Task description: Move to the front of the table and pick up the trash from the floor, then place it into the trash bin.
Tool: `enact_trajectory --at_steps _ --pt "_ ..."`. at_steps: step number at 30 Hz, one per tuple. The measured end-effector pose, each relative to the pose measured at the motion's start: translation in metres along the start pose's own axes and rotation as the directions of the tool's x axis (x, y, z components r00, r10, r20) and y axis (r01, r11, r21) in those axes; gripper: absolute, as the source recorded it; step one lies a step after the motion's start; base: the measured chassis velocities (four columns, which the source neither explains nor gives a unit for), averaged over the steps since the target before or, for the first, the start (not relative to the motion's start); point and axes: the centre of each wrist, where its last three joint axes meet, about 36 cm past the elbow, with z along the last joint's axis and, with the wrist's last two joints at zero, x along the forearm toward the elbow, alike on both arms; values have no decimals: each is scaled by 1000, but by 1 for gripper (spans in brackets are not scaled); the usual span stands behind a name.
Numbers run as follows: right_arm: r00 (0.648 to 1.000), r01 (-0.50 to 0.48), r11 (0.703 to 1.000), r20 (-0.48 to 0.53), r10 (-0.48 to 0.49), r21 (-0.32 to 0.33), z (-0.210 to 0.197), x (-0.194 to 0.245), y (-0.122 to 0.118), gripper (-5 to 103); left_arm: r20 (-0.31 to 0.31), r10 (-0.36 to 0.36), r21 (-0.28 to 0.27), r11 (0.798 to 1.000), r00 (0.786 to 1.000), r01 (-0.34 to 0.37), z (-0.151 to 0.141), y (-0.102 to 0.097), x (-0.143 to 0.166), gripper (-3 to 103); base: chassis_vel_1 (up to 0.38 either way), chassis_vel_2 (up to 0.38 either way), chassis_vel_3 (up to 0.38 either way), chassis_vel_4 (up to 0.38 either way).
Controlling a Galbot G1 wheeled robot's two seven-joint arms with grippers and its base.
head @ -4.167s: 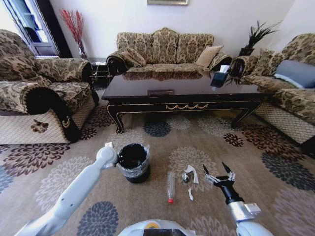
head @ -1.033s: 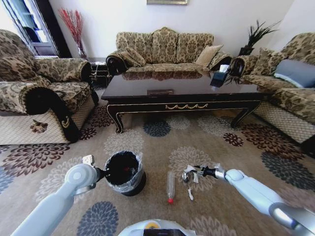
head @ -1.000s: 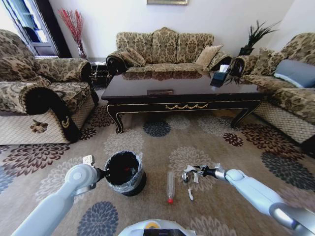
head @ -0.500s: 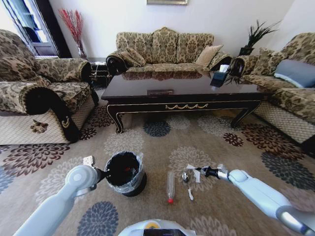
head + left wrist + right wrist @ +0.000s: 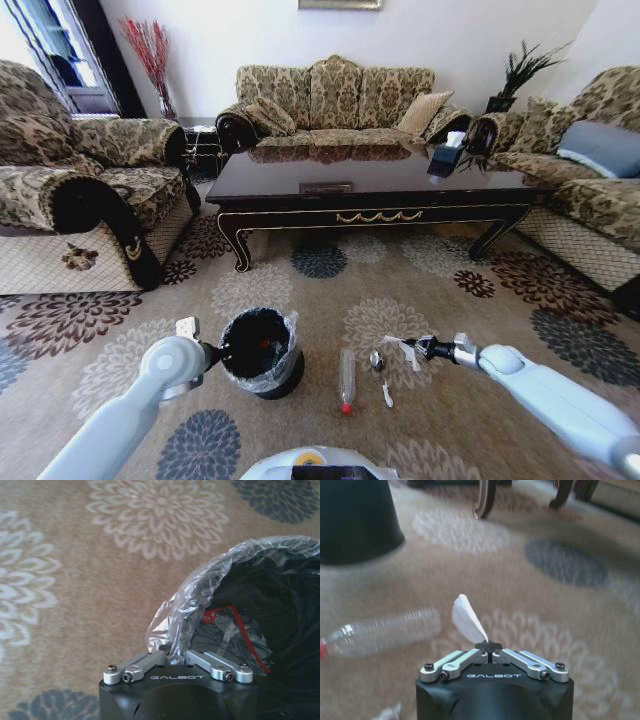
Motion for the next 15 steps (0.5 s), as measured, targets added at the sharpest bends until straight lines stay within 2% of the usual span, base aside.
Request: enact_trajectory --at_steps 3,4,7,9,12,13,15 --pt "999 1 999 36 -3 46 -33 22 -1 0 -15 21 -23 1000 1000 -21 4 -16 -10 0 0 0 0 0" --pt "999 1 999 36 -3 46 -33 22 -1 0 -15 21 -23 1000 1000 -21 4 -16 -10 0 0 0 0 0" --pt "996 12 995 89 -22 104 -79 42 -1 0 -29 46 -46 998 999 -47 9 -33 -17 0 0 0 0 0" --pt "994 17 993 103 -29 113 -89 46 1 0 -30 49 -52 997 998 -51 10 -36 -18 0 0 0 0 0" --pt "983 45 987 169 -72 156 -139 52 12 0 -32 57 -73 996 998 -60 13 -48 -23 0 0 0 0 0" --pt "983 45 987 169 -72 156 -139 52 12 0 -32 57 -73 996 998 -60 13 -48 -23 0 0 0 0 0" --pt "973 64 982 206 -101 176 -167 54 21 0 -28 56 -91 994 998 -59 12 -56 -26 0 0 0 0 0"
